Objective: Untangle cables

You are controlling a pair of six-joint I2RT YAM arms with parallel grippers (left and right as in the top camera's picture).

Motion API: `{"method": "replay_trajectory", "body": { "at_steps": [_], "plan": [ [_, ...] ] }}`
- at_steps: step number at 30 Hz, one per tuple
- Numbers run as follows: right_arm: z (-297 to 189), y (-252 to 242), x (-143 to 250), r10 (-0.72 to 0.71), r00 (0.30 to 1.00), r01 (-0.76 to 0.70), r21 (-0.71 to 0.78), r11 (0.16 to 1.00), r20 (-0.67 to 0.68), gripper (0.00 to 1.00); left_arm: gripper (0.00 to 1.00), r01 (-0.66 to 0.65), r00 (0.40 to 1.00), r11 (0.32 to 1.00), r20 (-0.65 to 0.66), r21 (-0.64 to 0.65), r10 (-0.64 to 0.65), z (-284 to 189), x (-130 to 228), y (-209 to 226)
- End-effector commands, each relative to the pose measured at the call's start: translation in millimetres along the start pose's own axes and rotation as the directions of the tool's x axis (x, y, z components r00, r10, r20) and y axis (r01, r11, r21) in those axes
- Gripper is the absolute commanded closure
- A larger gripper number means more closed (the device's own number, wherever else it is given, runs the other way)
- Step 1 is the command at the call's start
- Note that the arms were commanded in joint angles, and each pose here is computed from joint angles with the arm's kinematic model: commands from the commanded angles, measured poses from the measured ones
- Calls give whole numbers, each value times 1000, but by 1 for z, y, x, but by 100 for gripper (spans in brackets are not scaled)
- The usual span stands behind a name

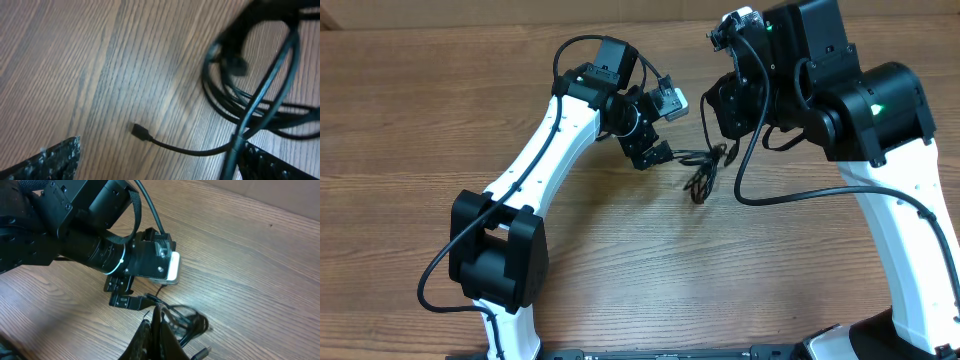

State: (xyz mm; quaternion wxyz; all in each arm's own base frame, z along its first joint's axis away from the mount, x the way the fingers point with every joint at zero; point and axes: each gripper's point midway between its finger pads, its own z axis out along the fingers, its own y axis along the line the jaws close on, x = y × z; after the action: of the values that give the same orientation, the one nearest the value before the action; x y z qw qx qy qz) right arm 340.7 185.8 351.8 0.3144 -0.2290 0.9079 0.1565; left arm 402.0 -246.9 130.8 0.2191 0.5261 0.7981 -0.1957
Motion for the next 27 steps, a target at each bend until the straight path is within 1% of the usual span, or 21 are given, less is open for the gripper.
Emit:
{"method": "replay_trajectory", "body": {
  "at_steps": [1,5,8,9,10,11,12,13,14,15,16,17,18,19,20,27],
  "plan": [
    [-23,6,-11,-25,997,25,1,1000,74,96,1,-5,998,999,60,47,2,0,-14,-9],
    [-23,6,-11,-25,997,26,-3,1000,74,96,0,-25,991,994,137,104,11,-3,-28,-18],
    [-23,7,-11,-25,997,26,-7,1000,74,96,0,-35,987,992,161,120,16,-3,-33,-20],
    [-23,7,-11,-25,997,26,-7,1000,74,96,3,-36,986,991,166,126,14,-4,-34,-21],
    [-23,7,-11,-25,997,25,-6,1000,74,96,12,-37,985,991,170,132,14,-4,-35,-23],
    [-23,7,-11,-25,997,25,-6,1000,74,96,25,-38,985,990,174,138,13,-4,-35,-23],
    [-23,7,-11,-25,997,26,-6,1000,74,96,46,-37,985,990,174,138,13,-4,-35,-23],
    [-23,7,-11,-25,997,26,-6,1000,74,96,60,-37,985,990,173,138,12,-4,-35,-24],
    [-23,7,-11,-25,997,26,-6,1000,74,96,69,-35,985,990,172,140,11,-4,-35,-24],
    [-23,7,-11,-25,997,26,-6,1000,74,96,72,-34,985,989,172,143,9,-4,-34,-25],
    [-23,7,-11,-25,997,26,-6,1000,74,96,66,-32,985,989,171,148,7,-4,-34,-25],
    [-23,7,-11,-25,997,26,-6,1000,74,96,53,-30,986,988,169,152,4,-4,-33,-26],
    [-23,7,-11,-25,997,26,-6,1000,74,95,20,-28,986,988,165,155,2,-4,-33,-27],
    [-23,7,-11,-25,997,26,-6,1000,74,93,5,-25,987,987,162,158,-1,-4,-32,-28],
    [-23,7,-11,-25,997,25,-6,1000,74,92,1,-22,987,987,159,160,-3,-4,-31,-28],
    [-23,7,-11,-25,997,25,-6,1000,74,91,0,-37,996,988,86,152,24,-2,-14,-30]
  ]
}}
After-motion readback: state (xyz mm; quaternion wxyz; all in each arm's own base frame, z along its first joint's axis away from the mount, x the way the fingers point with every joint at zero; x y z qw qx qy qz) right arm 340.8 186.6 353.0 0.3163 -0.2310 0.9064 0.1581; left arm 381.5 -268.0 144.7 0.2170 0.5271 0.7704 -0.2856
